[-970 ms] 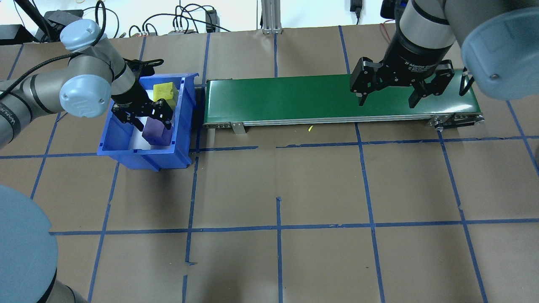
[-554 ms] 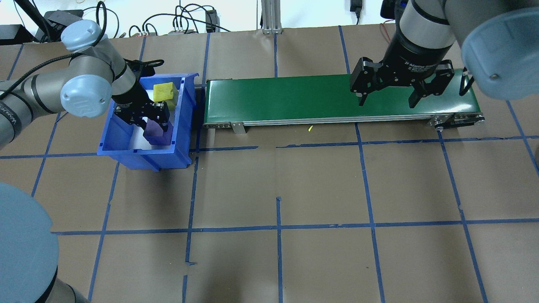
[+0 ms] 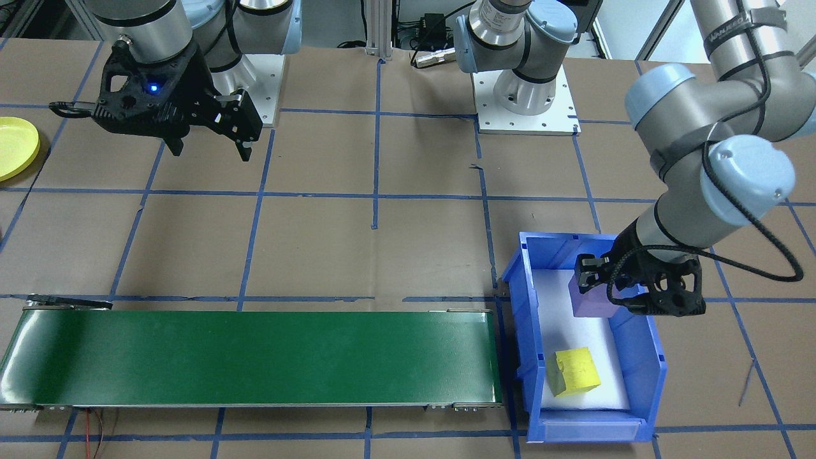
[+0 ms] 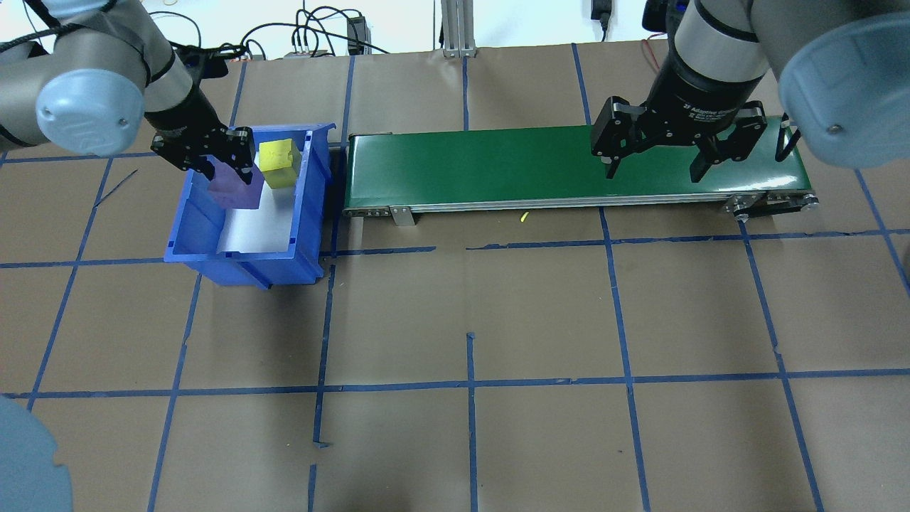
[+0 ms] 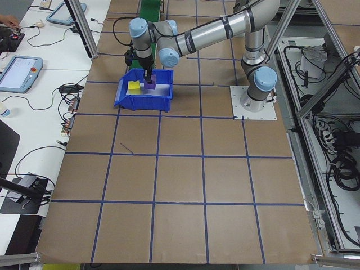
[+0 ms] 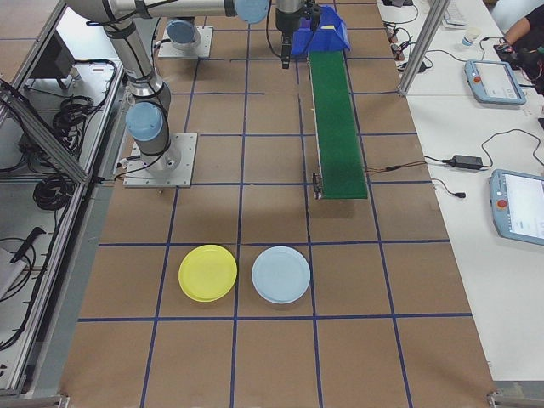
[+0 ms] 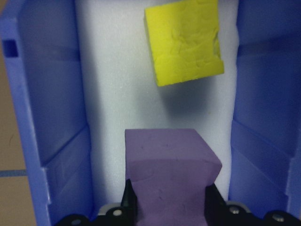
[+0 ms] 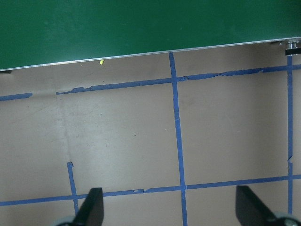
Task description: Move block left to right into plate
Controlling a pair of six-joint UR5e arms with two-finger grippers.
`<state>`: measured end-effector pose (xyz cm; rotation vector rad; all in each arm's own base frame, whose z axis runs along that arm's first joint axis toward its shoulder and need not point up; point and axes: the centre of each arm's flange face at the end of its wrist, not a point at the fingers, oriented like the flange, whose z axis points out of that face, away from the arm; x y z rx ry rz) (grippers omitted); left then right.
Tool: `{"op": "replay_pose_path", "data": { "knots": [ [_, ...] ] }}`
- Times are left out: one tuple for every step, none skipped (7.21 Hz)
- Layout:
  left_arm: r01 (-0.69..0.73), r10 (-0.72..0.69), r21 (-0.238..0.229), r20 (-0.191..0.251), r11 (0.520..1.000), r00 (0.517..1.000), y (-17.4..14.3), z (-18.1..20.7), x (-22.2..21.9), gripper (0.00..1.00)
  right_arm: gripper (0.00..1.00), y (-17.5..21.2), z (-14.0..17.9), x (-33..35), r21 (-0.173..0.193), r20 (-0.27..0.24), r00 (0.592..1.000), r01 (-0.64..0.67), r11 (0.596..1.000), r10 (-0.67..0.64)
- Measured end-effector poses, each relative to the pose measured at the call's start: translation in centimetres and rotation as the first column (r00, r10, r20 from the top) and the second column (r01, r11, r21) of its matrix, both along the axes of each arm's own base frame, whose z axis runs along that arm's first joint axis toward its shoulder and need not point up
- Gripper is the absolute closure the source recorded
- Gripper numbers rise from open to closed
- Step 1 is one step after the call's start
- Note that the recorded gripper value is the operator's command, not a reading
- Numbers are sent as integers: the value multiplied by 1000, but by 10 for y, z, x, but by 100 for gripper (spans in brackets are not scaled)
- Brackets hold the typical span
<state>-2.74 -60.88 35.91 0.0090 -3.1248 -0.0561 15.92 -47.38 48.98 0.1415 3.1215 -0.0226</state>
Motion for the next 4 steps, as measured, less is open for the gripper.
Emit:
{"op": "replay_pose_path", "data": {
  "knots": [
    [-8, 8, -23, 4, 1000, 1000, 4, 29, -20, 87, 0, 0, 0, 0, 0, 0, 1000, 0, 1000, 0],
    [-13, 14, -46, 8, 999, 1000, 9, 48, -52, 87, 0, 0, 0, 0, 0, 0, 1000, 0, 1000, 0],
    [-18, 19, -64, 6, 998, 1000, 12, 56, -90, 87, 0, 0, 0, 0, 1, 0, 1000, 0, 1000, 0],
    [-20, 20, -76, -4, 997, 1000, 13, 56, -120, 87, 0, 0, -1, -1, 2, -1, 1000, 1, 1000, -1]
  ]
}}
